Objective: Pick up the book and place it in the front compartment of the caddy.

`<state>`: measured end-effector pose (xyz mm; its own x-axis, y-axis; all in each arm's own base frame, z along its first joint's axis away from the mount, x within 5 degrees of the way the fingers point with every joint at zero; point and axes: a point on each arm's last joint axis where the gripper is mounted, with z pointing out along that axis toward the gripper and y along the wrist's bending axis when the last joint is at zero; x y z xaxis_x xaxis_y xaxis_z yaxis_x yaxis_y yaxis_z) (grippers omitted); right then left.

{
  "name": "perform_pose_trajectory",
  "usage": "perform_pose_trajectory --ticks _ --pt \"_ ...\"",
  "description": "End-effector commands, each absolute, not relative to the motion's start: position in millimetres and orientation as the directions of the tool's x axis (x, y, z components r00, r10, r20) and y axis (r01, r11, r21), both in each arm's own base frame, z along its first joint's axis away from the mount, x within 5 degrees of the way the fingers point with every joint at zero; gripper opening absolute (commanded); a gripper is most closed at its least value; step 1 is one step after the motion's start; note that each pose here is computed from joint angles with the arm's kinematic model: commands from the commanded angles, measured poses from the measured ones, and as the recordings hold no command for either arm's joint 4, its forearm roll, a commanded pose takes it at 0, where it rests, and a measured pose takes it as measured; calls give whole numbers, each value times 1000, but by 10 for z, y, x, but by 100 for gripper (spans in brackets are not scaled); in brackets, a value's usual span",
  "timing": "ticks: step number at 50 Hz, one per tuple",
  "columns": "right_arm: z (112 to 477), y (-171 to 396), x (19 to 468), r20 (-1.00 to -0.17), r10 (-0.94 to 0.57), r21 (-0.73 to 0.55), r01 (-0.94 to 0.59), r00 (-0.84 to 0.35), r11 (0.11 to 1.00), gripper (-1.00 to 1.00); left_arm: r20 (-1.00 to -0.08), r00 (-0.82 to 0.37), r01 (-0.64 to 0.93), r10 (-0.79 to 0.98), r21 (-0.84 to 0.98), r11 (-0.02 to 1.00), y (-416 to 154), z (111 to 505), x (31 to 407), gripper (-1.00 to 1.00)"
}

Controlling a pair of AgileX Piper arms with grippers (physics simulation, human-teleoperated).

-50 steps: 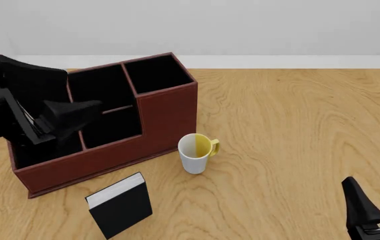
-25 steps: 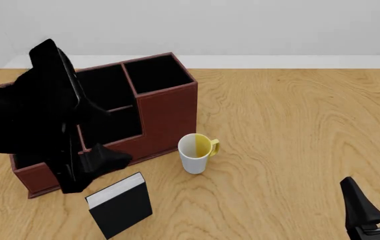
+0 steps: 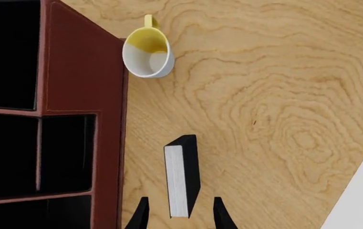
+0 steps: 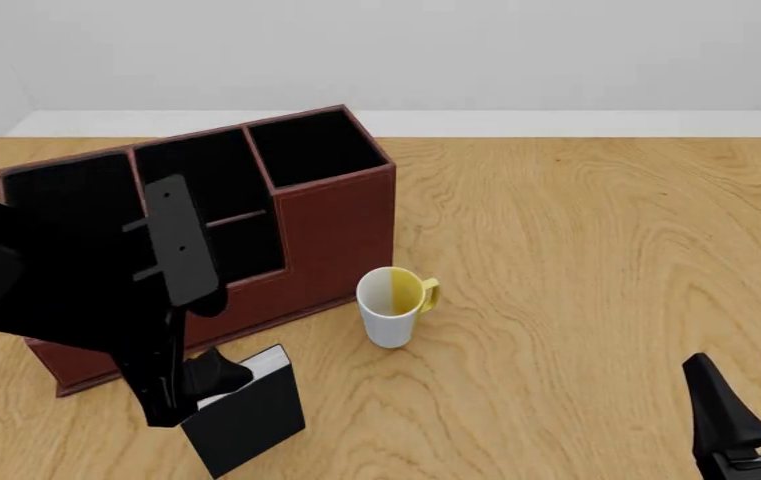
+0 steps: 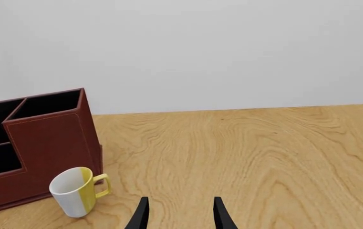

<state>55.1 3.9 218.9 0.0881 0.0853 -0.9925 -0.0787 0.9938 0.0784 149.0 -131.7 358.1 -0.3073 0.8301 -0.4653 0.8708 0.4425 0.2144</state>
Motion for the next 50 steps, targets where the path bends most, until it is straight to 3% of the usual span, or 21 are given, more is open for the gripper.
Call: perform_pose_trajectory --ticks 1,50 --pt "2183 42 552 -993 84 77 -83 85 994 100 -392 -336 875 856 206 437 -1255 3247 1591 100" --pt "2153 46 562 -994 75 68 -87 75 994 100 -358 -416 855 836 159 493 -1357 2463 1748 100"
